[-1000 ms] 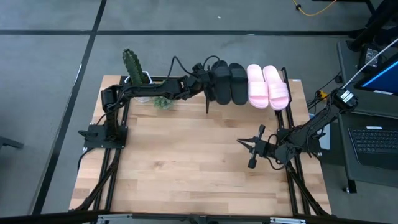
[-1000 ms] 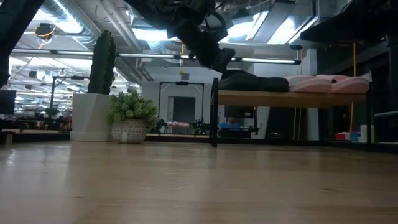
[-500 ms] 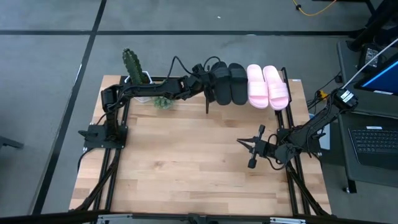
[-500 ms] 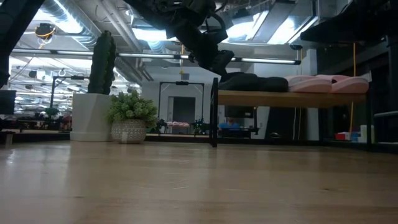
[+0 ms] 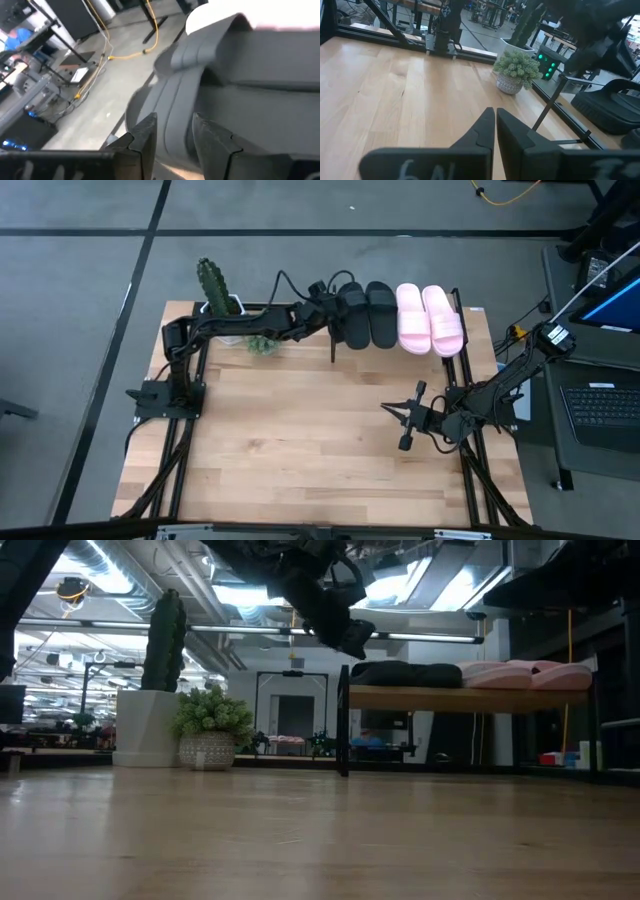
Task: Pick and place slides into the shelf
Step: Return to Home Position
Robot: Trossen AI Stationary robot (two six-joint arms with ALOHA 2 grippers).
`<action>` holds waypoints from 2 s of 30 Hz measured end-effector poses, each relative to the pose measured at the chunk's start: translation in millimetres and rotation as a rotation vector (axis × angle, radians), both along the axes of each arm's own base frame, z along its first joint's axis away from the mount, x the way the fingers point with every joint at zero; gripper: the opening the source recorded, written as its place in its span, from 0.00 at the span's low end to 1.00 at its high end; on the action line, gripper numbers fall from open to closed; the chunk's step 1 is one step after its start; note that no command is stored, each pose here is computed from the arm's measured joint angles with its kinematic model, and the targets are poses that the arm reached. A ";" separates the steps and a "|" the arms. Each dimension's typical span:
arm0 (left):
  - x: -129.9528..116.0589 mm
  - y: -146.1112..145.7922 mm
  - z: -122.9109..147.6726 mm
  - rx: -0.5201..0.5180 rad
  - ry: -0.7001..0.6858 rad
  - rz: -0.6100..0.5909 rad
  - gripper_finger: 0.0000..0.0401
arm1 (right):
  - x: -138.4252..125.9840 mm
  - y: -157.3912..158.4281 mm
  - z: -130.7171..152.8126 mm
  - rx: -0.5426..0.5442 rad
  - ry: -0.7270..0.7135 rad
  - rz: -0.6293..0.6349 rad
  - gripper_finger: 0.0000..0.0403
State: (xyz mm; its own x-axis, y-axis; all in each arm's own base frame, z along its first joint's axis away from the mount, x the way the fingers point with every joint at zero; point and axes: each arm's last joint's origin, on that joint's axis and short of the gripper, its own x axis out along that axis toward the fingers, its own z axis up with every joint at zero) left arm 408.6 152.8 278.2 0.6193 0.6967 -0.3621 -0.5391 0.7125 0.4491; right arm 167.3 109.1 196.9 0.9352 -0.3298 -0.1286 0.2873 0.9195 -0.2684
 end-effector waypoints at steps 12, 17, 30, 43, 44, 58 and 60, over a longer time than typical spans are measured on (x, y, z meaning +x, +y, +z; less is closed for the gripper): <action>-10.5 -25.5 42.6 0.022 -0.102 -0.140 0.25 | -0.1 -0.1 -0.2 -0.003 0.002 0.000 0.05; -16.8 -52.3 59.9 0.058 -0.078 -0.227 0.14 | 0.4 0.5 3.1 -0.050 -0.002 0.011 0.05; -59.1 -102.3 91.4 0.003 0.048 -0.339 0.00 | 11.6 11.3 68.0 -0.105 -0.056 0.092 0.01; -87.9 -125.2 99.1 -0.157 0.097 -0.407 0.00 | 5.7 10.8 133.1 -0.024 0.125 0.247 0.01; -89.5 -127.5 95.8 -0.169 0.109 -0.406 0.00 | 4.0 9.4 132.6 -0.015 0.121 0.247 0.01; -158.7 -151.5 -21.5 -0.242 -0.271 -0.526 0.00 | -17.3 -7.7 75.4 0.119 0.080 0.267 0.01; -173.6 -151.2 -17.1 -0.234 -0.336 -0.537 0.00 | -21.7 -10.5 79.4 0.125 0.053 0.307 0.01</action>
State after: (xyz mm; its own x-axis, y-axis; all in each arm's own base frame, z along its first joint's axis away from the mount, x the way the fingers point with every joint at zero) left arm 234.9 1.5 261.1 0.9631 0.1876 -0.1930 -0.1666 0.9787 0.1201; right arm 145.7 98.6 276.3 0.9794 -0.0127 -0.2018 -0.0192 0.9876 -0.1556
